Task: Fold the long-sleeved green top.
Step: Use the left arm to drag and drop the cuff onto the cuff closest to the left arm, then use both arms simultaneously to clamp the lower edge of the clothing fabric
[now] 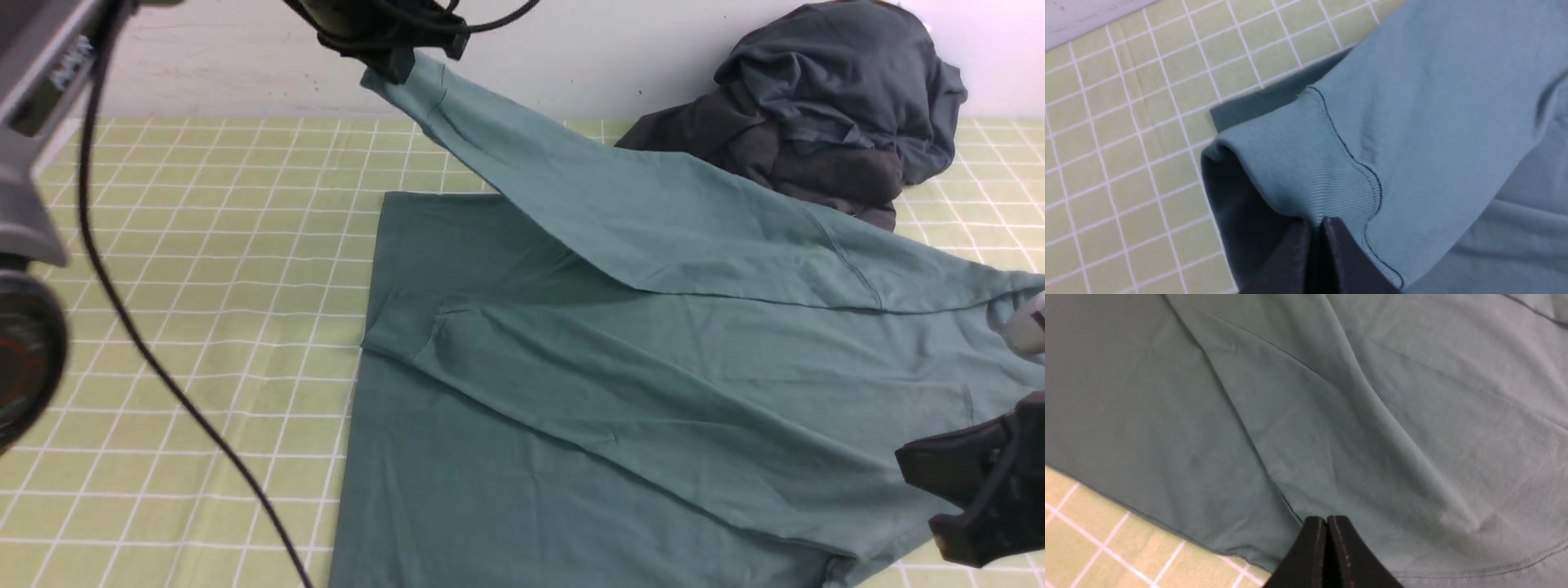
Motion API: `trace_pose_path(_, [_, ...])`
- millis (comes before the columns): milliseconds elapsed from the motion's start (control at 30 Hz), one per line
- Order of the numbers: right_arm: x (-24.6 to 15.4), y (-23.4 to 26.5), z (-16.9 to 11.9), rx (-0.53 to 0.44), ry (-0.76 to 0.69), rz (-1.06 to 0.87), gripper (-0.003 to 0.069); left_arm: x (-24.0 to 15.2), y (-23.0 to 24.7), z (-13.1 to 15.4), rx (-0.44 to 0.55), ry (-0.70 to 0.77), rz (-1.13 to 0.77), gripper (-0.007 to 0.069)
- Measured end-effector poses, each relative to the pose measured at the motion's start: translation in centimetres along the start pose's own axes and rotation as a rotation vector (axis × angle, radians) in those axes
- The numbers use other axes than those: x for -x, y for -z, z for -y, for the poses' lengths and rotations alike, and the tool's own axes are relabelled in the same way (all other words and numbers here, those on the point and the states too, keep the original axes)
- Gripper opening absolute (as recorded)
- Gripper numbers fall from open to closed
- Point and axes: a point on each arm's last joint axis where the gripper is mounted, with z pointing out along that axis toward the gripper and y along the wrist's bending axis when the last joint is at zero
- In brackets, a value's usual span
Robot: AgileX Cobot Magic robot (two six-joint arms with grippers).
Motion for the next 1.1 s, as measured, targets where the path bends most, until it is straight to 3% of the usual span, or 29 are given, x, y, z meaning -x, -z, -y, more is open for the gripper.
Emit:
trace_pose_path(133, [0.1,0.9,-0.2,-0.008,0.010,0.038,-0.0010,-2.8,0.0,1.0,-0.034,0.048,-0.105,0.0007])
trace_pose_path(400, [0.1,1.1,-0.3,-0.009,0.012,0.046,-0.0010,-11.9,-6.8,2.3,-0.047,0.107,-0.512,0.0015])
trace_pose_path(533, [0.1,1.1,-0.3,-0.001,-0.002,0.051,-0.0010,-14.3,-8.2,3.1,-0.081,0.106,-0.609,0.0054])
trace_pose_path(867, [0.2,1.1,-0.5,0.016,-0.024,0.055,-0.0010,-18.2,-7.7,4.0,-0.131,0.077,-0.699,0.0299])
trace_pose_path(1000, [0.2,1.1,-0.5,0.017,-0.025,0.055,-0.0010,-21.5,-6.1,6.4,-0.175,-0.027,-0.769,0.0344])
trace_pose_path(1100, [0.3,1.1,-0.4,0.011,-0.027,0.065,-0.0010,-24.9,-3.8,11.1,-0.248,-0.336,-0.727,0.0347])
